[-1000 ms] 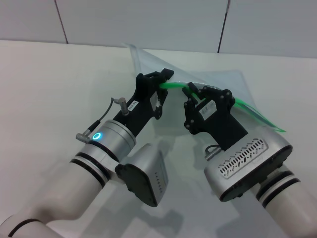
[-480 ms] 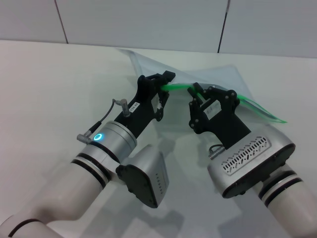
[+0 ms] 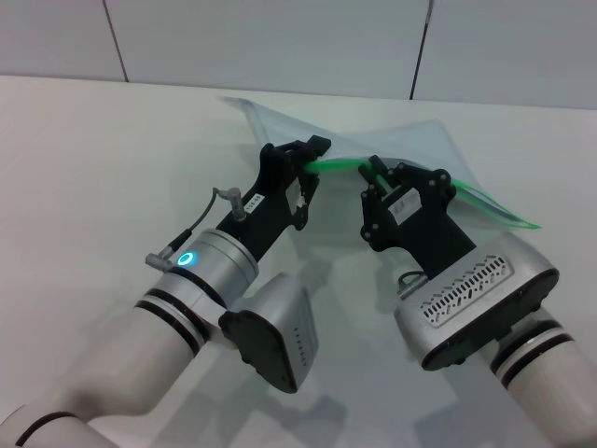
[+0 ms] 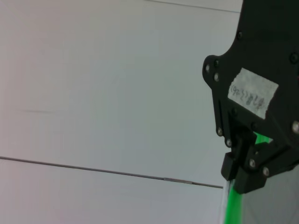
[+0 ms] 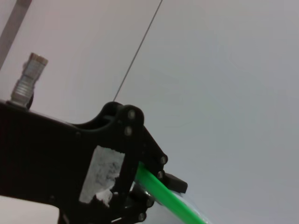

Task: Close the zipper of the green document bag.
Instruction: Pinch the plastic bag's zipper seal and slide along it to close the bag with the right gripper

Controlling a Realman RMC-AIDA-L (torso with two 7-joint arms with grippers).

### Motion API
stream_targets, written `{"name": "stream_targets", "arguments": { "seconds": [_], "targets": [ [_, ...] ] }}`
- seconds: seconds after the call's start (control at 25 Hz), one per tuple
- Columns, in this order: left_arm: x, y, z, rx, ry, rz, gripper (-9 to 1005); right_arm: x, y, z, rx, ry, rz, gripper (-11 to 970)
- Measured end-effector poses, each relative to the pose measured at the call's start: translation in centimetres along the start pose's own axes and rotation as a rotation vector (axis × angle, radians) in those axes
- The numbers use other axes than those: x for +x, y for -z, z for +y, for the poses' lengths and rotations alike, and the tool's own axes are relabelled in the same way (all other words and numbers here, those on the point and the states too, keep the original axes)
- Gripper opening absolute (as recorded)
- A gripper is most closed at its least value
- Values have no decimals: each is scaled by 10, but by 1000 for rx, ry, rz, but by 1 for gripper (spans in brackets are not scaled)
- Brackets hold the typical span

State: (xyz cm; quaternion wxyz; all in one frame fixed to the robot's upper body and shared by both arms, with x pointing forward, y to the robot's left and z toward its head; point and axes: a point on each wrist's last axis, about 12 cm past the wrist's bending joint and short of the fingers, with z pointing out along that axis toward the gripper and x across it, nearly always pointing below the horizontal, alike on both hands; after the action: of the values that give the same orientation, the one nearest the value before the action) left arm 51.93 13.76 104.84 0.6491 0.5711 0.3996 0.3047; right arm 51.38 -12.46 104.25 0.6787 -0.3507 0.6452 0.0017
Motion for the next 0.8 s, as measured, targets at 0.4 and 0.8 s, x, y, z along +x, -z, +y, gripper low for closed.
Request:
{"name": "stream_targets", "arguments": {
  "seconds": [0.4, 0.8],
  "targets": [
    [-1, 1, -1, 3, -5, -7, 65, 5, 0, -4, 18, -4, 23, 122],
    [-1, 1, -2, 13, -8, -13, 65, 9, -1, -9, 38, -1, 35, 126]
  ]
}}
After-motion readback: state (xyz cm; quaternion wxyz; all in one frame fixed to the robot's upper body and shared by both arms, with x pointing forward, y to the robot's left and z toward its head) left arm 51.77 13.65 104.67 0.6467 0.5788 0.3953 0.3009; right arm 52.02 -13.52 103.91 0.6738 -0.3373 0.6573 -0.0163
